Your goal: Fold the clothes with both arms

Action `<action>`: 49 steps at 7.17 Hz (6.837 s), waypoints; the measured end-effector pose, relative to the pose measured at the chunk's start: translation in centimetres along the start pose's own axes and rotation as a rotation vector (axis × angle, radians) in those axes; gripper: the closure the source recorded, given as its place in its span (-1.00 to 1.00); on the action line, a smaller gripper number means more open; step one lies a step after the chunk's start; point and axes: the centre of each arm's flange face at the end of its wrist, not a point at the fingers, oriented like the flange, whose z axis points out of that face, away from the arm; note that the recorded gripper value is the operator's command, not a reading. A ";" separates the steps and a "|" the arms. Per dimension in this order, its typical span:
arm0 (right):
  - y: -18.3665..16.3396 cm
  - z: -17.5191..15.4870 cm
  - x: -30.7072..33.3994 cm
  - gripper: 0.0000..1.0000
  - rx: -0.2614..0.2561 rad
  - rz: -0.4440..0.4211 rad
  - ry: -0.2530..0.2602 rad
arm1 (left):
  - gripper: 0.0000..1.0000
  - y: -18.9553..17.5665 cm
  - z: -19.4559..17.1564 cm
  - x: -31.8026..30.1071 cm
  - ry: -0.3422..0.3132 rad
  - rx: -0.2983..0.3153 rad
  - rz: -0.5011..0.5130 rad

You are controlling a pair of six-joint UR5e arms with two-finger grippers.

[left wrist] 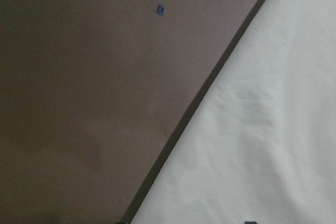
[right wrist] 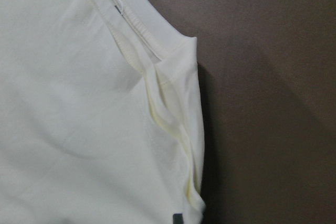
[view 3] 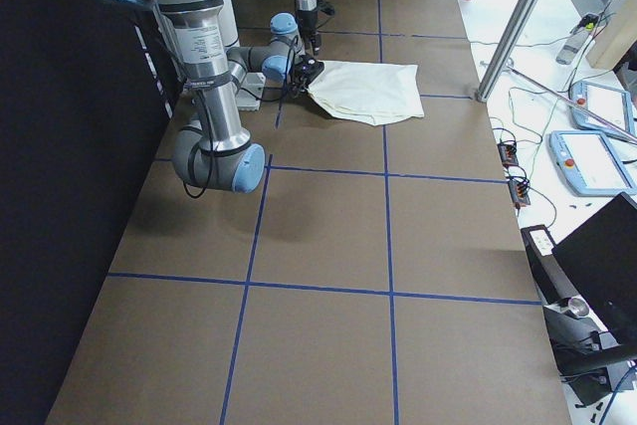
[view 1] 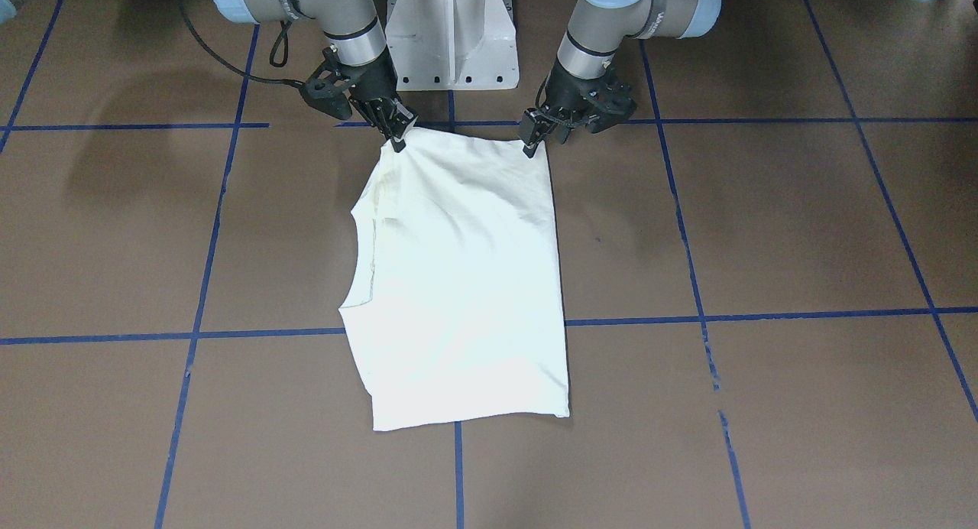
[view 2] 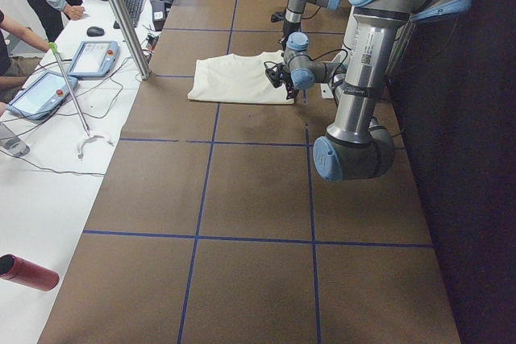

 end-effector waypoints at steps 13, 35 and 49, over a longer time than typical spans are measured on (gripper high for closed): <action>0.6 -1.3 2.3 1.00 -0.016 -0.009 0.002 | 1.00 3.8 -3.5 0.2 0.013 -0.040 0.030; -26.2 7.4 -19.7 0.54 0.102 0.111 0.012 | -0.03 -28.4 -1.9 18.3 0.238 0.360 0.137; -22.2 5.3 -18.8 1.00 0.037 -0.041 -0.043 | 1.00 -24.0 1.3 8.2 0.289 0.199 0.348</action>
